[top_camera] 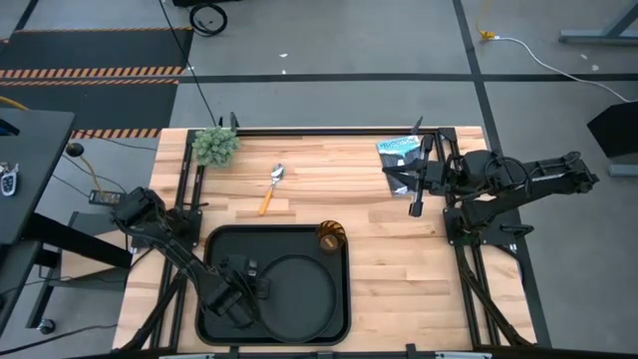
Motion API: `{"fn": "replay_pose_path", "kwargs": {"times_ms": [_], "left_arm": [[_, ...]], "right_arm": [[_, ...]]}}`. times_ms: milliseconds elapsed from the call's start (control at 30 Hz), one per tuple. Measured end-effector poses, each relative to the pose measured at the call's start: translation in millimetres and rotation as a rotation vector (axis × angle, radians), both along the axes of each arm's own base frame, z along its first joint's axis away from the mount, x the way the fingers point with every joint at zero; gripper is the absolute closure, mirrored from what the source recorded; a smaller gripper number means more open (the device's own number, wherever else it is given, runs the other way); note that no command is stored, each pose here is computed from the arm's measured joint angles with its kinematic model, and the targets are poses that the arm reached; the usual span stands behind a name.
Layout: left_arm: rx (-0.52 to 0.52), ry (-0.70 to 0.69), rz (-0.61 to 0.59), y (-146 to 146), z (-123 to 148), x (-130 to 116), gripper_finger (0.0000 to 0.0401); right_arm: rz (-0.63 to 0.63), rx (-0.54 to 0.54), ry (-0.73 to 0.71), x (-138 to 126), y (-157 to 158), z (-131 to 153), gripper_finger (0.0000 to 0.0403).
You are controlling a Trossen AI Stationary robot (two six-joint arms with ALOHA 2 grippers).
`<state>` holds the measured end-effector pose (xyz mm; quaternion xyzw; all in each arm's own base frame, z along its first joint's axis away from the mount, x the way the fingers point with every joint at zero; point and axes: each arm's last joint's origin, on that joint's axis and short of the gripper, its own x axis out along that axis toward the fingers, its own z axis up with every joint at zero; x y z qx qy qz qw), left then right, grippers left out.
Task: Pick and place plate/cup/fork/spoon on tray
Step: Put the orange fork on the black tray to the left of the black plate, then put the yellow spoon on the black tray to the left of the orange fork
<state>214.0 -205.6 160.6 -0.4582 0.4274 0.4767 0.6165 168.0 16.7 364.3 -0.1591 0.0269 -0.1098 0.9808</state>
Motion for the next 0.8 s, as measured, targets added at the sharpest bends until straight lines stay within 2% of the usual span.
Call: {"fn": "replay_pose_path", "kwargs": {"times_ms": [167,333,533,800], "left_arm": [[0.057,0.063,-0.031,6.5,24.6,10.6,0.0314],[0.162,0.122,-0.076,27.4,43.1,25.3,0.0314],[0.19,0.192,-0.184,64.1,42.8,49.6,0.0315],[0.196,0.324,-0.409,123.3,41.5,74.7,0.0315]], "right_arm": [[0.021,0.001,-0.001,0.2,0.6,0.0,0.0395],[0.024,0.001,-0.004,0.2,0.7,0.3,0.0395],[0.025,0.001,-0.002,0.2,0.7,0.1,0.0395],[0.024,0.001,0.0,0.2,0.5,-0.1,0.0395]]}}
